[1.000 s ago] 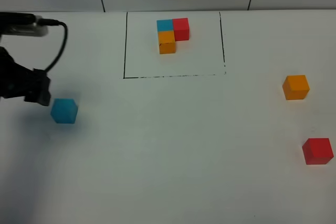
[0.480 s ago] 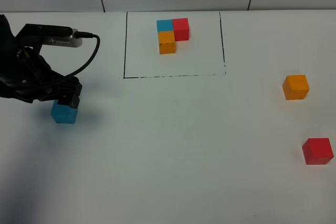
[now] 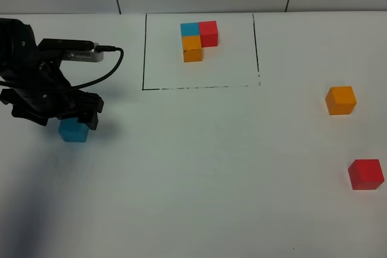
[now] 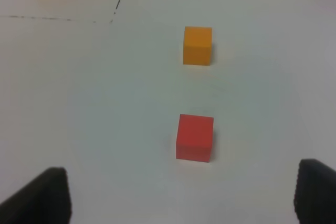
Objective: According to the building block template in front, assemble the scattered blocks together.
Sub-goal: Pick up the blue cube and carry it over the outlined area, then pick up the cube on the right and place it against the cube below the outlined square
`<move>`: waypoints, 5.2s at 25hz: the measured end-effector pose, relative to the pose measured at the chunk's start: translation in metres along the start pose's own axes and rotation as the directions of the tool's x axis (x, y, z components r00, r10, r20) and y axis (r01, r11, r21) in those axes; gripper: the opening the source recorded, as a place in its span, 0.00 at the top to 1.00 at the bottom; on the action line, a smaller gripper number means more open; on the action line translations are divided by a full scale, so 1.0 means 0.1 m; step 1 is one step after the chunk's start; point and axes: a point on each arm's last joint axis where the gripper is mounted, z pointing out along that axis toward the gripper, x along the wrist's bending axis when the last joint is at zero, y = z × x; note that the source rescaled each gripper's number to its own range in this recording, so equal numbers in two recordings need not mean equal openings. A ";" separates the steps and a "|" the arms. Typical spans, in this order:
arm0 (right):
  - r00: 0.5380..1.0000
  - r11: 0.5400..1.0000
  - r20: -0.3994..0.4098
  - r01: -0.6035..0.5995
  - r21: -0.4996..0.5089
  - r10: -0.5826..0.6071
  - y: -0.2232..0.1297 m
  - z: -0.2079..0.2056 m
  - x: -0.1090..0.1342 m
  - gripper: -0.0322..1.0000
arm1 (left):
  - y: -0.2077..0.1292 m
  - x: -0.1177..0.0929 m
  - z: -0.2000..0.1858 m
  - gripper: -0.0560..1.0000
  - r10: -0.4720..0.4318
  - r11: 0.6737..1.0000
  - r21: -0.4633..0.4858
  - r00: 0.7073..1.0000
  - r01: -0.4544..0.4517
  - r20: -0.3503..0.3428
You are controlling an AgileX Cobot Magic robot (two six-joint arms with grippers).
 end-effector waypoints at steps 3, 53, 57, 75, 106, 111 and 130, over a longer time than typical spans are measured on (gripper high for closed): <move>1.000 1.000 0.000 0.000 0.000 0.000 0.00 0.00 0.00 0.26 | 0.01 0.01 0.08 0.00 0.007 1.000 0.021 1.000 -0.007 -0.013; 1.000 1.000 0.000 -0.001 0.000 0.001 0.00 0.00 0.00 0.26 | 0.79 -0.95 -0.28 0.93 0.716 0.689 -0.066 0.692 -0.722 -0.094; 1.000 1.000 0.000 -0.004 0.000 0.004 0.00 0.00 0.00 0.26 | 0.85 -1.38 -0.23 0.93 0.871 0.488 -0.010 0.488 -0.873 -0.060; 1.000 1.000 0.000 -0.006 0.000 0.006 0.00 0.00 0.00 0.26 | 0.92 -2.16 0.40 0.93 0.993 0.092 0.036 0.095 -0.995 0.073; 1.000 1.000 0.000 -0.008 0.000 0.008 0.00 0.00 0.00 0.26 | 0.92 -2.29 0.72 0.93 0.995 0.071 -0.037 0.068 -0.997 0.069; 1.000 1.000 0.000 -0.008 0.000 0.008 0.00 0.00 0.00 0.26 | 0.90 -2.28 0.72 0.84 0.995 0.047 -0.027 0.045 -0.999 0.087; 1.000 1.000 0.000 -0.008 0.000 0.008 0.00 0.00 0.00 0.26 | 1.08 -2.07 -0.21 0.07 0.957 0.278 -0.132 0.286 -0.951 -0.042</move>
